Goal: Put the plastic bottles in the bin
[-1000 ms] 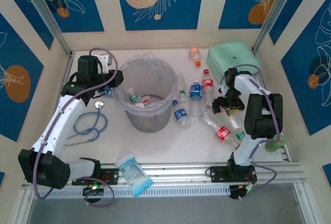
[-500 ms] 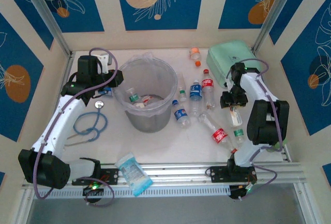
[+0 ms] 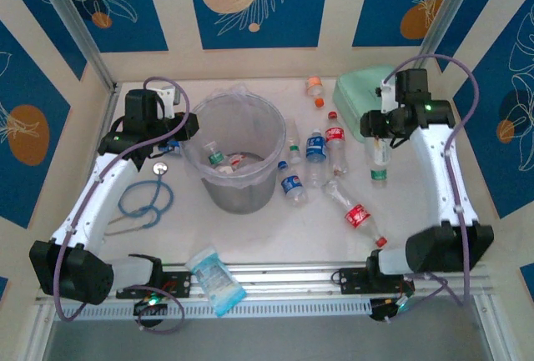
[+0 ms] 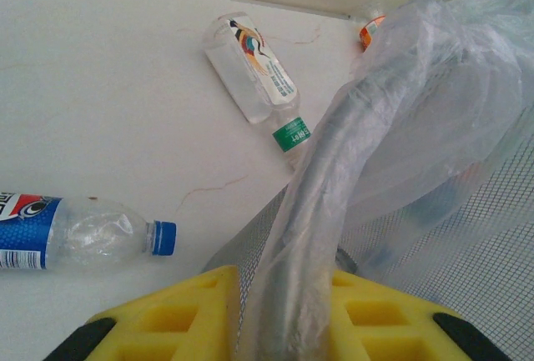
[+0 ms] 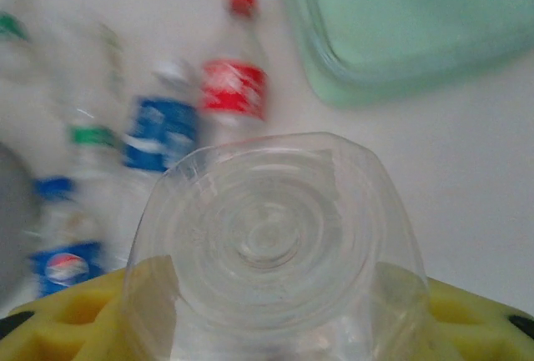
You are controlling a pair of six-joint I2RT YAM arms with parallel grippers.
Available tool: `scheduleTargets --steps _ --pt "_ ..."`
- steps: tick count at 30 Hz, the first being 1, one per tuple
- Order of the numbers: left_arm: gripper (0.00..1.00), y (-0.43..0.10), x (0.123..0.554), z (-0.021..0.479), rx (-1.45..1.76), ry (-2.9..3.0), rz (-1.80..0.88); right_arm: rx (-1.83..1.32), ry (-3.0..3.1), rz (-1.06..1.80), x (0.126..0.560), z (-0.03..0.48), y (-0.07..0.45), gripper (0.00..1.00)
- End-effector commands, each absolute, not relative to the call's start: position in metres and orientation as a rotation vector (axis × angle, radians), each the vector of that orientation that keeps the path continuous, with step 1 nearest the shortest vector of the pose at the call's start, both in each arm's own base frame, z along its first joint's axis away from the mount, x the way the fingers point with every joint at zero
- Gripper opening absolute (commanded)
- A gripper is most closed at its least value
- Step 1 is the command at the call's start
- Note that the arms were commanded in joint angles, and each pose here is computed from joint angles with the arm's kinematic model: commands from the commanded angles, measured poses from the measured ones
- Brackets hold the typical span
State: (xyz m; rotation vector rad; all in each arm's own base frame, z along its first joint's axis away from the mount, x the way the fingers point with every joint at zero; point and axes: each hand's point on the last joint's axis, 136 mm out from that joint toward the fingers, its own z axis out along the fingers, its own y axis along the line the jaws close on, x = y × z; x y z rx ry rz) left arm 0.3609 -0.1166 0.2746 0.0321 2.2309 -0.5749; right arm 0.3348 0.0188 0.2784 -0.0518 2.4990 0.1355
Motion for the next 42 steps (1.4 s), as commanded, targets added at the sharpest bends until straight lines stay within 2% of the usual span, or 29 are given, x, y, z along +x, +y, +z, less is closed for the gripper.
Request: scheduleTargets --steps 1,6,12,22,30,36,42 --pt "0.27 -0.110 0.360 0.276 0.013 2.221 -0.576 -0.101 2.162 0.450 0.334 0.361 0.066 0.09" --pt "0.27 -0.111 0.360 0.275 0.014 2.222 -0.580 -0.107 1.919 0.696 0.314 0.436 0.100 0.03" --pt "0.27 -0.109 0.360 0.275 0.016 2.223 -0.574 -0.179 1.761 0.901 0.296 0.486 0.147 0.00" --pt "0.27 -0.109 0.360 0.276 0.010 2.216 -0.579 -0.376 1.698 1.022 0.293 0.506 0.223 0.00" --pt "0.27 -0.108 0.359 0.277 0.012 2.212 -0.572 -0.566 1.788 1.043 0.303 0.470 0.303 0.00" --pt "0.27 -0.107 0.359 0.278 0.008 2.209 -0.566 -0.677 1.990 0.934 0.315 0.396 0.352 0.00" --pt "0.27 -0.106 0.358 0.278 0.012 2.207 -0.564 -0.624 2.224 0.869 0.330 0.314 0.376 0.00"
